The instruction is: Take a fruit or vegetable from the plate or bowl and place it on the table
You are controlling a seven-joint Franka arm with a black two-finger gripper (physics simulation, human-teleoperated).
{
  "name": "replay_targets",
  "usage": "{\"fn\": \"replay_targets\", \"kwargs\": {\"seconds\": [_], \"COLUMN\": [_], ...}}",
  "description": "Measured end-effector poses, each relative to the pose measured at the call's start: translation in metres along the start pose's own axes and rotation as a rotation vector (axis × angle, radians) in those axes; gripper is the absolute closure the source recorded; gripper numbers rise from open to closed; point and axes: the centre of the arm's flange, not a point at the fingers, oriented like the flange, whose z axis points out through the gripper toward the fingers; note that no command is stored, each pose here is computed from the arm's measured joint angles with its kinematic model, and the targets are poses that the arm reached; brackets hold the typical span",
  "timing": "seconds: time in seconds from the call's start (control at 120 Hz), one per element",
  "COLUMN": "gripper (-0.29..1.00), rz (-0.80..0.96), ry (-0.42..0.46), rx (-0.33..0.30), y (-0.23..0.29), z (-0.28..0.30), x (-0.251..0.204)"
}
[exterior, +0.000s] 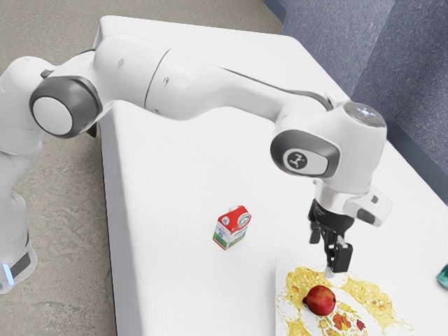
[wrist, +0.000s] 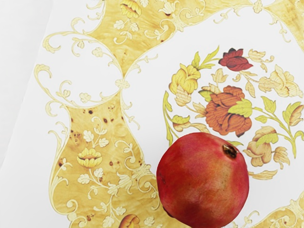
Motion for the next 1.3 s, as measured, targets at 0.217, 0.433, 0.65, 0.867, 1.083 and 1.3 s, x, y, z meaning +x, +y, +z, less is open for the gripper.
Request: {"fn": "replay_targets", "kwargs": {"seconds": [0.217, 0.433, 0.65, 0.867, 1.083, 1.3], "gripper": [0.00, 0.00, 0.00, 0.00, 0.00, 0.00], "rz": [0.163, 0.290, 0.386, 0.458, 0.505, 0.542], "ry": [0.002, -0.018, 0.003, 0.019, 0.016, 0.036], "rx": [-0.001, -0.002, -0.017, -0.020, -0.020, -0.025], "y": [0.002, 0.010, 0.014, 0.016, 0.013, 0.014], "z": [0.007, 0.040, 0.043, 0.055, 0.085, 0.098], "x": [0.001, -0.005, -0.003, 0.001, 0.009, 0.014]}}
